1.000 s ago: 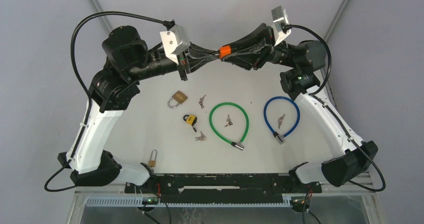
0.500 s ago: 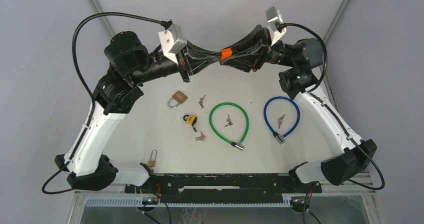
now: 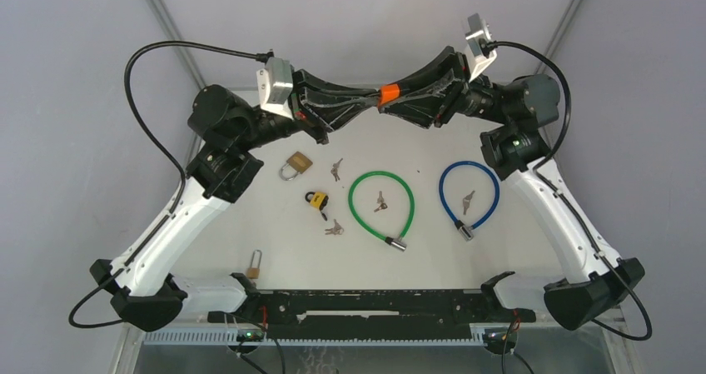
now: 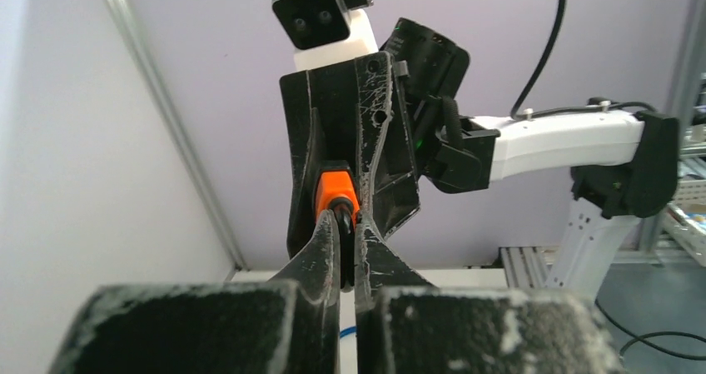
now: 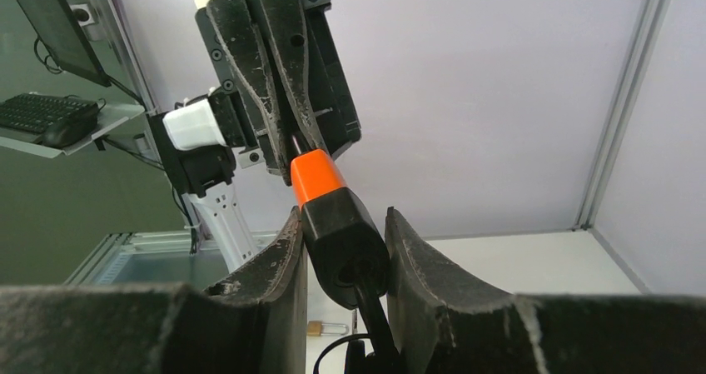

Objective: Lock with the key
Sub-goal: Lock the lock.

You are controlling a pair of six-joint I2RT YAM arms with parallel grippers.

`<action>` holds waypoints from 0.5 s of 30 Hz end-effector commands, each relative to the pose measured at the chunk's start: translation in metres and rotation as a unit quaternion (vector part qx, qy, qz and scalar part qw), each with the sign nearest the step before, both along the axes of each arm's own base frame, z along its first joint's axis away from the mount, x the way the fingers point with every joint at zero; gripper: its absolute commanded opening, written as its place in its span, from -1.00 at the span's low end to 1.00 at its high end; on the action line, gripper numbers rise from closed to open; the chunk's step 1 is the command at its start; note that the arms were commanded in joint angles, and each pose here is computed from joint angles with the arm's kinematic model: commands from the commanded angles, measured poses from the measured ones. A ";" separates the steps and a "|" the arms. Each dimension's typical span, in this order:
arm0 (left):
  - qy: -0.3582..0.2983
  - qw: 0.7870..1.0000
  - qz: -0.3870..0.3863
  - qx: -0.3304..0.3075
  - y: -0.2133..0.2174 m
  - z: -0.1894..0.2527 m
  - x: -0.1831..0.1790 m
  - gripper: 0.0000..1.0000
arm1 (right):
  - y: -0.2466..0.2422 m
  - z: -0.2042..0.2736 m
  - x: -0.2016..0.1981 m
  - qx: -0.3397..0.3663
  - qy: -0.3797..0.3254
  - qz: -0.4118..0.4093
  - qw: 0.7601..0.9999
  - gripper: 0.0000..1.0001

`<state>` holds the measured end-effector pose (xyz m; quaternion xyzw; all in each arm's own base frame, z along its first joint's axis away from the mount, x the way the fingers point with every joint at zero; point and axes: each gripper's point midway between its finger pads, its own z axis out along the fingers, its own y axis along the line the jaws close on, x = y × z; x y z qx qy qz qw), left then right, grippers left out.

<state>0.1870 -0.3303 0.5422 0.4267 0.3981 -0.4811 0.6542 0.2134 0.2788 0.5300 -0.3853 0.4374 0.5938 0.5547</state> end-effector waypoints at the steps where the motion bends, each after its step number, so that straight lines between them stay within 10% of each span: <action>1: 0.145 0.942 -0.258 0.158 -0.040 -0.107 -0.075 -1.00 | 0.002 0.041 0.024 0.065 0.031 -0.101 0.992 -1.00; 15: 0.108 0.946 -0.190 0.239 -0.035 -0.139 -0.050 -1.00 | -0.030 0.051 0.002 0.008 -0.009 -0.171 0.985 -1.00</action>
